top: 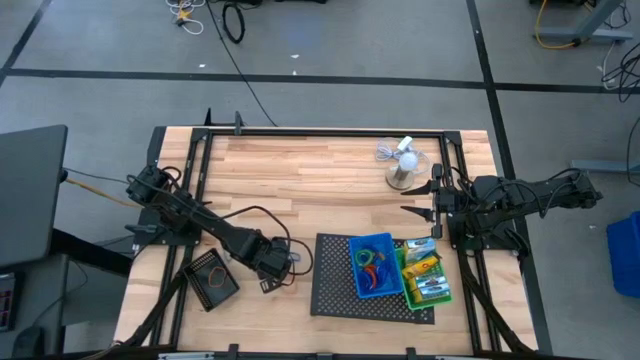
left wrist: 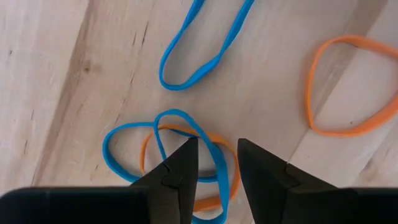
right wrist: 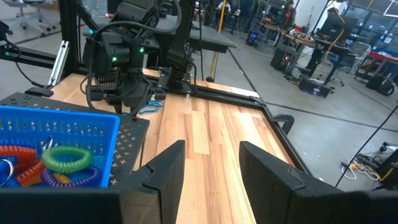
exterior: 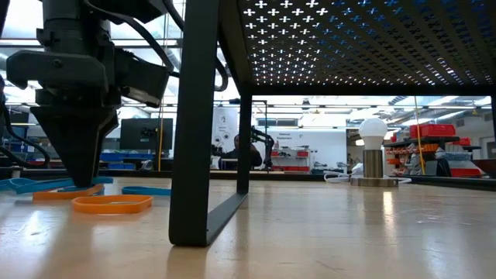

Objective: Pick & Place Office Desk Supplies
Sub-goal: Put the blue rubber band into the black bin

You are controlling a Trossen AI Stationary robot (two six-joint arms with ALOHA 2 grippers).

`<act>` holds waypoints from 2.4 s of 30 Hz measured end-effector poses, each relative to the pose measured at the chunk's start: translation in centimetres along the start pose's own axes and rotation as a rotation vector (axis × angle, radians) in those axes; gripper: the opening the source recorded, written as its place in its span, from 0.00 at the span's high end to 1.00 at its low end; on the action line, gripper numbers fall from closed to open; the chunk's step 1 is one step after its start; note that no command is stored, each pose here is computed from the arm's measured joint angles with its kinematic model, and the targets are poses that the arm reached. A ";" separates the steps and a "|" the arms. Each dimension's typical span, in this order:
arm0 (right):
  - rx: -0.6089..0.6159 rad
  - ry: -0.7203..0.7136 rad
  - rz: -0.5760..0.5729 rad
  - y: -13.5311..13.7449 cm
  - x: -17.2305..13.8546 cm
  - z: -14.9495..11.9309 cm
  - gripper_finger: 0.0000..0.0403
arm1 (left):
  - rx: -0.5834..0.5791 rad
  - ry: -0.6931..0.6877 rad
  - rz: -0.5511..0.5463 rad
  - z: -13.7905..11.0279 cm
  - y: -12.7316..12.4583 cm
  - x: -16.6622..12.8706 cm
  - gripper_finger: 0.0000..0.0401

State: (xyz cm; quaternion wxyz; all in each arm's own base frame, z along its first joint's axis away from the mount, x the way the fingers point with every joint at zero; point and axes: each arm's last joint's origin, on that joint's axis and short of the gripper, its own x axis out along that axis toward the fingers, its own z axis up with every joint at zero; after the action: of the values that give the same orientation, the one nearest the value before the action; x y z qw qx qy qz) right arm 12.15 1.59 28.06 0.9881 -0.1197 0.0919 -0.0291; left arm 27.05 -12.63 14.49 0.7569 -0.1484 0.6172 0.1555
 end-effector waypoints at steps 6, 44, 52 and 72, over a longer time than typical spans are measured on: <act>0.003 0.000 0.000 0.0 0.0 0.0 0.60 | 0.011 -0.006 0.004 0.0 0.0 0.0 0.71; 0.007 0.000 -0.001 0.0 0.0 0.0 0.60 | -0.046 0.200 0.033 -7.3 -3.9 -11.0 1.00; 0.002 0.001 0.000 0.0 0.0 0.0 0.60 | -0.065 0.289 0.080 -10.1 -3.6 -9.1 1.00; 0.000 0.012 0.002 0.0 0.0 -0.1 0.60 | -0.014 0.152 0.006 -10.2 -4.1 -7.5 0.41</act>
State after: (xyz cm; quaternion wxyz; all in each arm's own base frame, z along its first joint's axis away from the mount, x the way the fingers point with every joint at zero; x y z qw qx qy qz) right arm 12.13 1.59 27.95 0.9876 -0.1194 0.0977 -0.0287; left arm 18.26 -21.01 19.99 0.7064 -0.1631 0.6722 0.1502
